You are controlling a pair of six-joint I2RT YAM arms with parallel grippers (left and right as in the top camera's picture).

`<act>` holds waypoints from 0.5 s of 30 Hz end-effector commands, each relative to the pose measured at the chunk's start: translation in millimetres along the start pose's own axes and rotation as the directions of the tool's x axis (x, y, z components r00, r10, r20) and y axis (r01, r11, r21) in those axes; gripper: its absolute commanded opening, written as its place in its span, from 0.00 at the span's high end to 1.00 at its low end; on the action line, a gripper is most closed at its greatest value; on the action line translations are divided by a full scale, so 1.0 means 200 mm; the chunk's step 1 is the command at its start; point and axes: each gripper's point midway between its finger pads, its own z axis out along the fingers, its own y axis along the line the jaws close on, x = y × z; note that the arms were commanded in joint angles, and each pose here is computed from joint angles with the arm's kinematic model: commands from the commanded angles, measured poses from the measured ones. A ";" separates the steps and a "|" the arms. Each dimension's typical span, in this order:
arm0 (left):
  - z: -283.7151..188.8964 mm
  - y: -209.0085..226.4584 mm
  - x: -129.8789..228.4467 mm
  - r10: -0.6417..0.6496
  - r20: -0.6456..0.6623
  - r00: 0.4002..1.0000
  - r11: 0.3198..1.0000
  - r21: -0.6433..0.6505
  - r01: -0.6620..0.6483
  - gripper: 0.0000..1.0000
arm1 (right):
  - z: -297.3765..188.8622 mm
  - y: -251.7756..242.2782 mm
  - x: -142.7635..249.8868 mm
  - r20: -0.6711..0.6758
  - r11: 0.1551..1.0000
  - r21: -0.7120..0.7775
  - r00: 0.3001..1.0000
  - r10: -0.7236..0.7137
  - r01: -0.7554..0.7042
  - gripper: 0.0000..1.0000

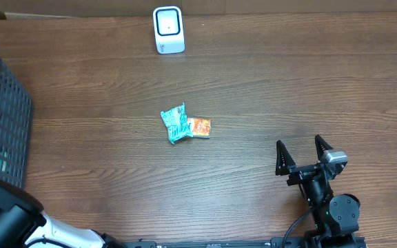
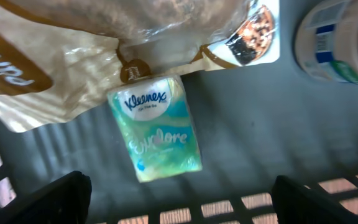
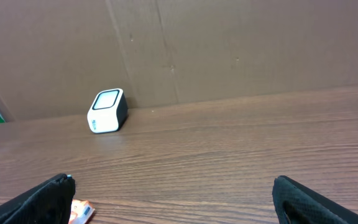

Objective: Scan the item barcode
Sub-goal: 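Reach the left gripper into the basket and grasp the Kleenex tissue pack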

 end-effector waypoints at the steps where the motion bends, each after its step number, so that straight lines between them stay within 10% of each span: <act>1: 0.12 0.04 0.03 -0.006 -0.030 1.000 0.998 -0.069 0.004 0.04 | 0.00 -0.01 0.01 0.001 1.000 0.008 1.000 -0.004 0.004 0.00; 15: 0.36 0.11 0.10 -0.022 -0.112 0.993 0.983 -0.181 0.002 0.09 | 0.00 -0.01 0.01 0.001 1.000 0.008 1.000 -0.004 0.004 0.00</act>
